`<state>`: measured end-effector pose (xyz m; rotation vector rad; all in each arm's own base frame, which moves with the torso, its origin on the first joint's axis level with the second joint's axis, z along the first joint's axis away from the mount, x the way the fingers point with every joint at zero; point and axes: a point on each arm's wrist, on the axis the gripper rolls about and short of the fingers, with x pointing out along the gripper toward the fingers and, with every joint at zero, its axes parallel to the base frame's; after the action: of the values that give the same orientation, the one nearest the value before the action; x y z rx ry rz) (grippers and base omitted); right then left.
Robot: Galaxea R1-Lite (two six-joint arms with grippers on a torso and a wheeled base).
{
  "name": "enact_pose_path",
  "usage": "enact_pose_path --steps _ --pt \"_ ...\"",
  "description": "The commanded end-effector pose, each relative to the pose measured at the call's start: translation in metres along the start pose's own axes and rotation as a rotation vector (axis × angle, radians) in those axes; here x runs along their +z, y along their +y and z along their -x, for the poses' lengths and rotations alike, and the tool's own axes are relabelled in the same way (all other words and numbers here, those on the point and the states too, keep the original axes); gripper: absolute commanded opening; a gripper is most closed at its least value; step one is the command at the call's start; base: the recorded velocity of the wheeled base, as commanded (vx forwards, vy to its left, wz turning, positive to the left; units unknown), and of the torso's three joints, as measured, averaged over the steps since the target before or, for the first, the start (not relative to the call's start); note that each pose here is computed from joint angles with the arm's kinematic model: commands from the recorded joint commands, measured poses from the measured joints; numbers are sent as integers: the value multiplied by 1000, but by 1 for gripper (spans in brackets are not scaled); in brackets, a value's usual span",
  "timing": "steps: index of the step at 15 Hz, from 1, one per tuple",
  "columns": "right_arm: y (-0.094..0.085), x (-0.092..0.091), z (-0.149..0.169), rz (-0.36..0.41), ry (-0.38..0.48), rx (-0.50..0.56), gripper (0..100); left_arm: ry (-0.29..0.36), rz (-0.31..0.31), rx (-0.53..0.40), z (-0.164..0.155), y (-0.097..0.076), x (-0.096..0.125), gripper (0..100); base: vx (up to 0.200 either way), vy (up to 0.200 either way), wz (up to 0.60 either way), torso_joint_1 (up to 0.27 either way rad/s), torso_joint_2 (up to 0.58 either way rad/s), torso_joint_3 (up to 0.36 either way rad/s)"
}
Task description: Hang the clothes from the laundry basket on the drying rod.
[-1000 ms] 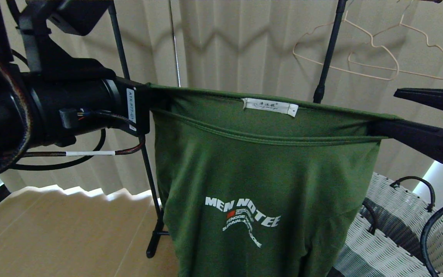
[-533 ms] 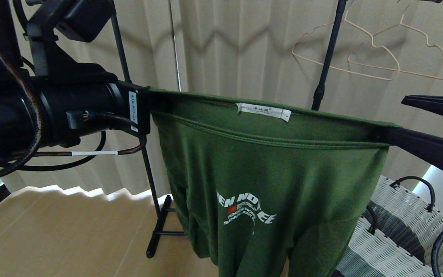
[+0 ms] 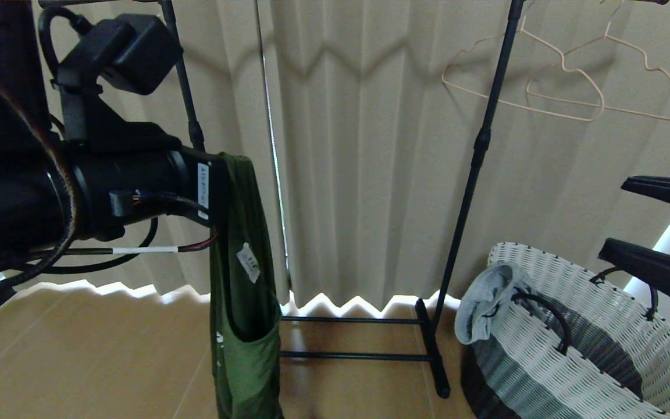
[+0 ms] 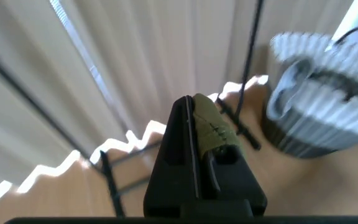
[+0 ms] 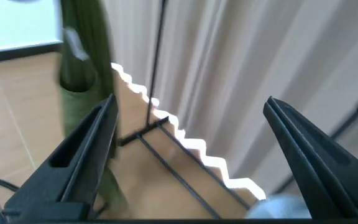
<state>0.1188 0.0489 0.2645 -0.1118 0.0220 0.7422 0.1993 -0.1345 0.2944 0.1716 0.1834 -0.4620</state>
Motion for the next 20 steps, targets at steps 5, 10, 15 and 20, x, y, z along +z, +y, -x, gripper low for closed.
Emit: enact_pose_path --steps 5,10,15,20 --pt "-16 -57 32 86 157 -372 100 51 61 290 94 50 -68 0 0 0 0 0 0 0" --pt "-11 -96 44 120 111 -488 100 16 85 406 155 39 -126 0 0 0 0 0 0 0" --pt "-5 -107 50 78 71 -532 100 -44 121 402 174 29 -148 0 0 0 0 0 0 0" --pt "-2 -106 52 49 46 -534 100 -58 103 401 184 24 -164 0 0 0 0 0 0 0"
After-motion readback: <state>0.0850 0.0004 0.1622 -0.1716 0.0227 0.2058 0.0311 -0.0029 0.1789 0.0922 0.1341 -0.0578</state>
